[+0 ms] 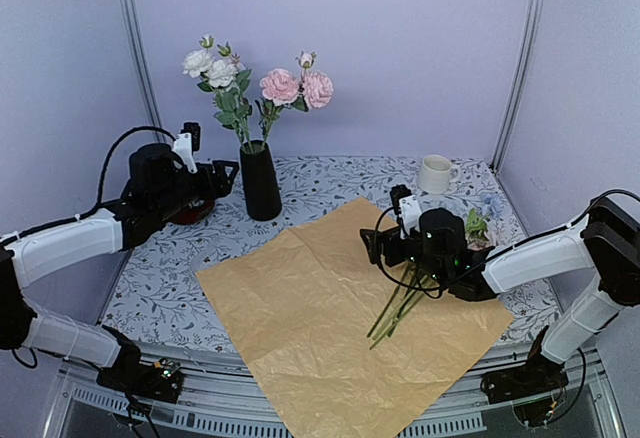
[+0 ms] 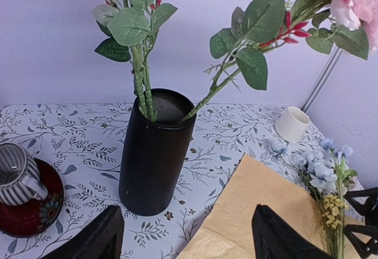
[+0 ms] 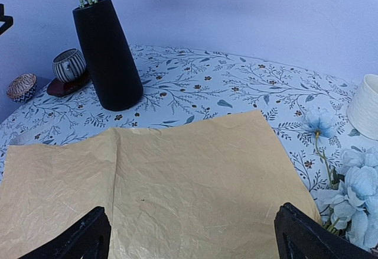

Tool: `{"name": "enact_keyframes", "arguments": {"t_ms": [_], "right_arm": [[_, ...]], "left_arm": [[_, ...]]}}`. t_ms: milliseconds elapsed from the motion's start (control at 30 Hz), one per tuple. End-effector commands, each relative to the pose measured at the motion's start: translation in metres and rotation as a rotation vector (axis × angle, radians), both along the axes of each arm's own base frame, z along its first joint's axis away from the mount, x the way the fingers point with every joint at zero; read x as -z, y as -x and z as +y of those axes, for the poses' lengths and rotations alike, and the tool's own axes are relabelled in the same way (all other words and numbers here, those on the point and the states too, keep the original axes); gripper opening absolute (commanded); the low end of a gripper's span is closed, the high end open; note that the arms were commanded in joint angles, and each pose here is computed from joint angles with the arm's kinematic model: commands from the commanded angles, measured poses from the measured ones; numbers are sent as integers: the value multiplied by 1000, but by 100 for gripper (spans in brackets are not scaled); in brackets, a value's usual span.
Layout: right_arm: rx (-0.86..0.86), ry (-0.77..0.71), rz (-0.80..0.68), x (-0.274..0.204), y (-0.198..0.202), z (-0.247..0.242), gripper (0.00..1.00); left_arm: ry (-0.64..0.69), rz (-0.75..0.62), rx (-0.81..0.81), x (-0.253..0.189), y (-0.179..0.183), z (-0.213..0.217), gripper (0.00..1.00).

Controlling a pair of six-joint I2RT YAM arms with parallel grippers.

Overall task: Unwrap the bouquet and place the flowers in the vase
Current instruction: Place the fake flower in the vase, then pick up the fake flower from the flattened wrapping paper.

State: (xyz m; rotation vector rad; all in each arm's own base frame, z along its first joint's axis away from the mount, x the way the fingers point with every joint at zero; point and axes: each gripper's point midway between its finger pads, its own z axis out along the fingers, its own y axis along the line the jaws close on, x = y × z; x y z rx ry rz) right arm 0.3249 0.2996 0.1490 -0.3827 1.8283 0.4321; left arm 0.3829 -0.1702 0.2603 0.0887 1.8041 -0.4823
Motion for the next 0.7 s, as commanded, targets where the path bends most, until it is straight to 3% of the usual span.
{"name": "enact_keyframes", "arguments": {"t_ms": [0, 667], "right_arm": [[0, -9, -31, -11, -4, 8, 99], [20, 12, -36, -7, -6, 9, 99]], "left_arm": [[-21, -4, 50, 0, -2, -10, 77], [-81, -133, 423, 42, 20, -113, 71]]}}
